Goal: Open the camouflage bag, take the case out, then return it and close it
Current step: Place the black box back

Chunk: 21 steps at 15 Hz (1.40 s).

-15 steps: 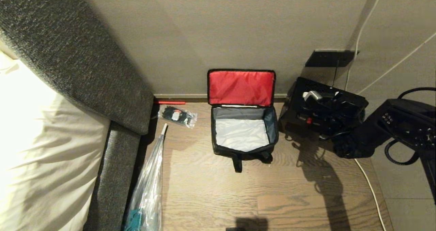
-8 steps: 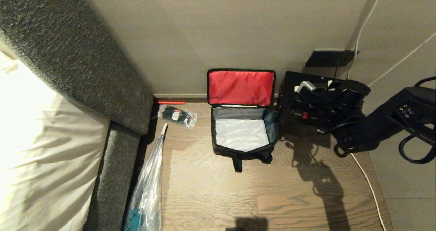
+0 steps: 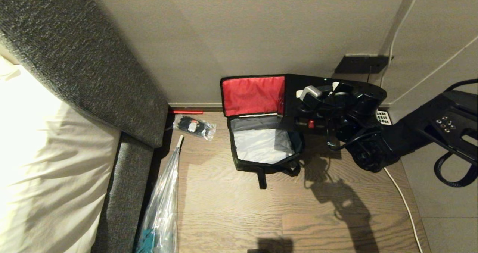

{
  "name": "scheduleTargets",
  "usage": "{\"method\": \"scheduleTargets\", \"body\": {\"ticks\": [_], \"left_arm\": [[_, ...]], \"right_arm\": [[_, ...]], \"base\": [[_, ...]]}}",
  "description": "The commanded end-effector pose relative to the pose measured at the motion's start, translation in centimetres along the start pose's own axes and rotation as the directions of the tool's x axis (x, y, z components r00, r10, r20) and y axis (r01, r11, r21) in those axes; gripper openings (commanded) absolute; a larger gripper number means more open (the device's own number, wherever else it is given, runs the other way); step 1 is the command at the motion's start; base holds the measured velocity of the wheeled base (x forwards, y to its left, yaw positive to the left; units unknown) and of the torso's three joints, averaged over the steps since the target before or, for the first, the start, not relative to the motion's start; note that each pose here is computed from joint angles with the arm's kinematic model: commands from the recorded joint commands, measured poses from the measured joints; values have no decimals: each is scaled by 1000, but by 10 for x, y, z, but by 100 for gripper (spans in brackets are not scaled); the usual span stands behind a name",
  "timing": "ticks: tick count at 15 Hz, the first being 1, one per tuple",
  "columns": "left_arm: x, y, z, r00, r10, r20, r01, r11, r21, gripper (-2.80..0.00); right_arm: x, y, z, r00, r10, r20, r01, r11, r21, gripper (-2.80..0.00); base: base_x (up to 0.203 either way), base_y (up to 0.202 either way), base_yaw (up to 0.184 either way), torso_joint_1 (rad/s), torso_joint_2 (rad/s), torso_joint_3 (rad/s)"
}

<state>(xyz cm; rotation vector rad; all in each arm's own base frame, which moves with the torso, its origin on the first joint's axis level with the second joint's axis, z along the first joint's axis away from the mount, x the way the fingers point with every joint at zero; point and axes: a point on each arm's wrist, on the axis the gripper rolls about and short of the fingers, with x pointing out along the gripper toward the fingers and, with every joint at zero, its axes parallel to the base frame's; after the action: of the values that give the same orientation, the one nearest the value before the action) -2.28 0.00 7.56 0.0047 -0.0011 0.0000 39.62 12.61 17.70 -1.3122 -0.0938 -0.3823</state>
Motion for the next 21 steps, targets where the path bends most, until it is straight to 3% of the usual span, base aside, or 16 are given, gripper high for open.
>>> {"method": "scheduleTargets", "body": {"ticks": [1, 9, 21], "left_arm": [[0, 0, 0, 1000, 0, 0, 0, 1000, 0, -280], [0, 0, 0, 1000, 0, 0, 0, 1000, 0, -280], [0, 0, 0, 1000, 0, 0, 0, 1000, 0, -280]], "right_arm": [[-6, -8, 10, 1000, -14, 23, 14, 1000, -9, -280], [-36, 2, 43, 991, 55, 120, -55, 998, -5, -280], [-53, 45, 93, 971, 92, 219, -97, 995, 12, -280]], "base": [[0, 0, 0, 0, 0, 0], [0, 0, 0, 0, 0, 0], [0, 0, 0, 0, 0, 0]]}}
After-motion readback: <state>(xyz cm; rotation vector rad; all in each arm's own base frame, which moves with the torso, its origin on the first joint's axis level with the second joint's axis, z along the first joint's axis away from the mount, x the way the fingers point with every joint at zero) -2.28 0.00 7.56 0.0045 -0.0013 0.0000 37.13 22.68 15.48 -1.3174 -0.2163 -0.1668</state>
